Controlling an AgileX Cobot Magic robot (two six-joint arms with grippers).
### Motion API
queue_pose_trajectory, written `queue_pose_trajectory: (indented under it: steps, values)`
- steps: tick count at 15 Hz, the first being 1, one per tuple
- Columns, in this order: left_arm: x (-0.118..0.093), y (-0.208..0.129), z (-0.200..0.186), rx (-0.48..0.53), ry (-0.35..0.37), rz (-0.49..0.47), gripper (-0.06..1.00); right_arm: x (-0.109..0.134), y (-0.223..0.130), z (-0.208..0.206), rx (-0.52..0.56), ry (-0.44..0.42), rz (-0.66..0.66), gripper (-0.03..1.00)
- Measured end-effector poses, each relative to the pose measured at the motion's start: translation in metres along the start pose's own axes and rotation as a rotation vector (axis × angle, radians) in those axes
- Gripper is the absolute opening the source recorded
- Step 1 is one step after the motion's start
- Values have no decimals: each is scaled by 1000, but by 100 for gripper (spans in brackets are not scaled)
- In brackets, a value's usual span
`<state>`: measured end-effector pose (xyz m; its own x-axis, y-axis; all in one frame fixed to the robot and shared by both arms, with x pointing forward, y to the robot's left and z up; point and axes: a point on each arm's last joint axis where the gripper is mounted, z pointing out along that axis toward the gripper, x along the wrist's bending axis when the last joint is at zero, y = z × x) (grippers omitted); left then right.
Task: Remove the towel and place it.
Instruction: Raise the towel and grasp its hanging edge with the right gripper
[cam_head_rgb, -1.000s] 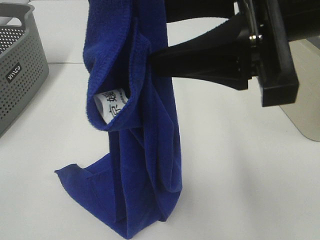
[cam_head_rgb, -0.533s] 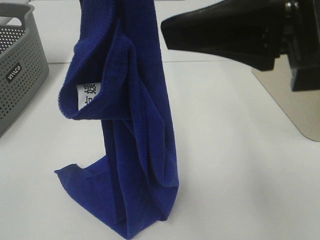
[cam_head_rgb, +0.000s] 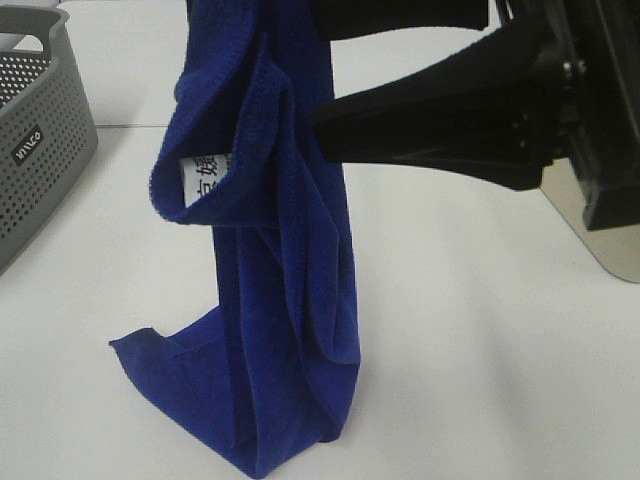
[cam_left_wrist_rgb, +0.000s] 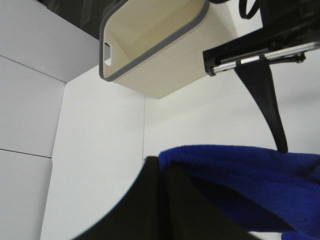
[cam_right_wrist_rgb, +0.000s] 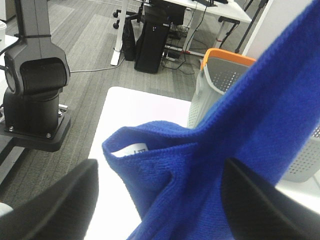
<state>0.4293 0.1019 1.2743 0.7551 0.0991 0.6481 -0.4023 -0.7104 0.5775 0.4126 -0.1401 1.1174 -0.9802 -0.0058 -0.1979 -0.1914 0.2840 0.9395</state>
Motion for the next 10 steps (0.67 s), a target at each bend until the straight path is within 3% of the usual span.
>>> queue_pose_trajectory:
  steps: [5,10]
  values:
    - [1,1,7,-12,2,-9,0,-9,-9,9,-26,21,31,68]
    - [5,0,13,-19,20,-17,0,-2,-16,16,-80,205,79,68]
